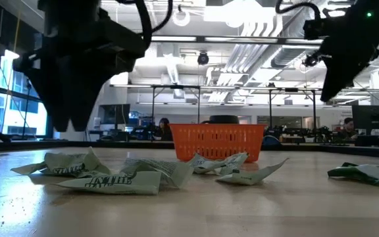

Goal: Pick and place items into bin
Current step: Put the light green stevia packet into the orange bin

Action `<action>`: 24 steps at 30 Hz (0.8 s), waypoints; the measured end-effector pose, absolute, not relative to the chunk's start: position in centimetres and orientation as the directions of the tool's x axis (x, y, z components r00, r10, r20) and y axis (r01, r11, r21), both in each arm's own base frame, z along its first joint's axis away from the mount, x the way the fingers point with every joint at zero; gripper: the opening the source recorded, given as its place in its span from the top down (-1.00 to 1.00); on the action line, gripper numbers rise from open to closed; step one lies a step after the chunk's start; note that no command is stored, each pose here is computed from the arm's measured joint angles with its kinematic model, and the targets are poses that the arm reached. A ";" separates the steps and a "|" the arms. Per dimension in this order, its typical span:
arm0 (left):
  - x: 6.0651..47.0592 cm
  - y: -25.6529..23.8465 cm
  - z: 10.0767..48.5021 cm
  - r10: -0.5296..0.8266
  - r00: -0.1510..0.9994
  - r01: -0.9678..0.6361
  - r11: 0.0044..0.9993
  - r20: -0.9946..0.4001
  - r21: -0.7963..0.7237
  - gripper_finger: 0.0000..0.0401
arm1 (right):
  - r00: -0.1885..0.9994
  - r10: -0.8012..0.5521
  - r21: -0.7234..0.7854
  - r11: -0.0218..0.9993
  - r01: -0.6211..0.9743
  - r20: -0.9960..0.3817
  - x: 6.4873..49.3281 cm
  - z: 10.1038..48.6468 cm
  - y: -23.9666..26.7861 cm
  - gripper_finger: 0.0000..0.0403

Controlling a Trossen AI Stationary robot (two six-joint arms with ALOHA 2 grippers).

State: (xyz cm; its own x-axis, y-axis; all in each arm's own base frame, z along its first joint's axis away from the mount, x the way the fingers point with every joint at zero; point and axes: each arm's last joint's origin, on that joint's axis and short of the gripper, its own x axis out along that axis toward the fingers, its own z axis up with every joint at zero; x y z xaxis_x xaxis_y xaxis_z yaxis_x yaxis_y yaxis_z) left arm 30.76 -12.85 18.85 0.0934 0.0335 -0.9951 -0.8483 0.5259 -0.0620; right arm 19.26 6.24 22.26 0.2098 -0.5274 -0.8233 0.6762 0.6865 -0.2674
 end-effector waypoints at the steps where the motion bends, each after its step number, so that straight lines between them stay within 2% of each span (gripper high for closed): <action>1: 30.6 -13.2 18.9 0.054 0.104 -0.853 0.519 -0.993 -0.061 -0.05 | 0.214 -0.525 -0.262 0.687 0.678 -0.824 19.3 22.5 6.3 -0.42; 8: 30.5 -15.4 17.0 0.104 0.108 -0.876 0.480 -0.989 -0.045 -0.06 | 0.251 -0.507 -0.220 0.695 0.684 -0.824 20.0 24.7 6.6 -0.42; 12: 30.8 -15.8 15.1 0.124 0.070 -0.878 0.478 -0.990 -0.002 -0.06 | 0.235 -0.513 -0.239 0.695 0.678 -0.825 19.9 26.6 6.5 -0.42; 19: 31.0 -15.8 14.6 0.132 0.061 -0.880 0.474 -0.989 0.009 -0.04 | 0.272 -0.567 -0.280 0.700 0.657 -0.777 20.1 28.8 6.4 -0.42; 24: 31.0 -15.9 14.5 0.130 0.063 -0.887 0.461 -0.990 0.004 0.07 | 0.273 -0.578 -0.309 0.710 0.633 -0.769 20.1 28.9 6.3 -0.42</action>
